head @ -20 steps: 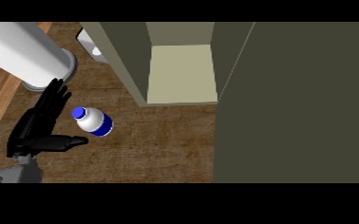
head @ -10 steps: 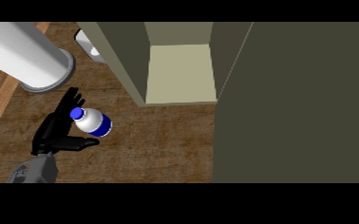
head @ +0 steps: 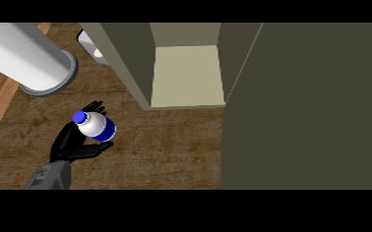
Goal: Pick up the bottled water, place it into the cabinet and close the cabinet
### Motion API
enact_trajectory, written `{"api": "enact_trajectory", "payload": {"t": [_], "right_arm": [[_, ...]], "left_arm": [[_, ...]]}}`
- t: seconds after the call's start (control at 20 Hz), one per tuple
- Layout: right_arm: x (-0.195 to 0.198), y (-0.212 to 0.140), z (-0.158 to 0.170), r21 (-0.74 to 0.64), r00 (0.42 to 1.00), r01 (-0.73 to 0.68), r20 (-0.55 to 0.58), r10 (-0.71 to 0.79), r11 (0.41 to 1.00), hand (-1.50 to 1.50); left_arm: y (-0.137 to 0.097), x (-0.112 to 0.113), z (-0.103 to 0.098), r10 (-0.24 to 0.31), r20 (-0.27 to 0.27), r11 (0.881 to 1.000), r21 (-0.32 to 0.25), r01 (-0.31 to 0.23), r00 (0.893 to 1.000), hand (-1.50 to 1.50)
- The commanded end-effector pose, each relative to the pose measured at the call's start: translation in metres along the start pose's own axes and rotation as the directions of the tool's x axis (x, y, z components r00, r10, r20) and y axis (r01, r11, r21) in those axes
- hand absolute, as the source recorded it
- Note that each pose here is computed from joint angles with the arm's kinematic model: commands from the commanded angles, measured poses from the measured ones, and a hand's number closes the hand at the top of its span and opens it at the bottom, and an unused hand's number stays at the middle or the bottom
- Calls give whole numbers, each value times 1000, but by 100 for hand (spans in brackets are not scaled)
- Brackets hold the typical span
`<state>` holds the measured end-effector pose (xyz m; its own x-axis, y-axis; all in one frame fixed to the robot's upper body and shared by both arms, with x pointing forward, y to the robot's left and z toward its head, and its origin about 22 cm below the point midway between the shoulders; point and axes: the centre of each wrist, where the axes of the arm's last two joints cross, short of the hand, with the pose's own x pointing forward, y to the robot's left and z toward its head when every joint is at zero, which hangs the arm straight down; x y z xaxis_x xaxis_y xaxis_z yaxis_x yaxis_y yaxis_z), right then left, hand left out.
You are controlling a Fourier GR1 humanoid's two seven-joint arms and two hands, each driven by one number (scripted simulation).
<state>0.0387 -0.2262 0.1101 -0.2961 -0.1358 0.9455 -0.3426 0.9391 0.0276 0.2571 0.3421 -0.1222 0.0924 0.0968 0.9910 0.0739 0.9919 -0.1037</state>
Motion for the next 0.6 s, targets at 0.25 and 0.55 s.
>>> {"api": "enact_trajectory", "payload": {"t": [0.25, 0.55], "right_arm": [[37, 6, -9, 17, 998, -18, 64, 17, 1000, -150], [30, 4, -2, 12, 998, -24, 56, 24, 1000, -150]], "left_arm": [[2, -13, 2, -128, 69, 991, -40, 131, 989, 150], [-37, -32, -4, -247, 194, 967, -13, 255, 949, 150]]}}
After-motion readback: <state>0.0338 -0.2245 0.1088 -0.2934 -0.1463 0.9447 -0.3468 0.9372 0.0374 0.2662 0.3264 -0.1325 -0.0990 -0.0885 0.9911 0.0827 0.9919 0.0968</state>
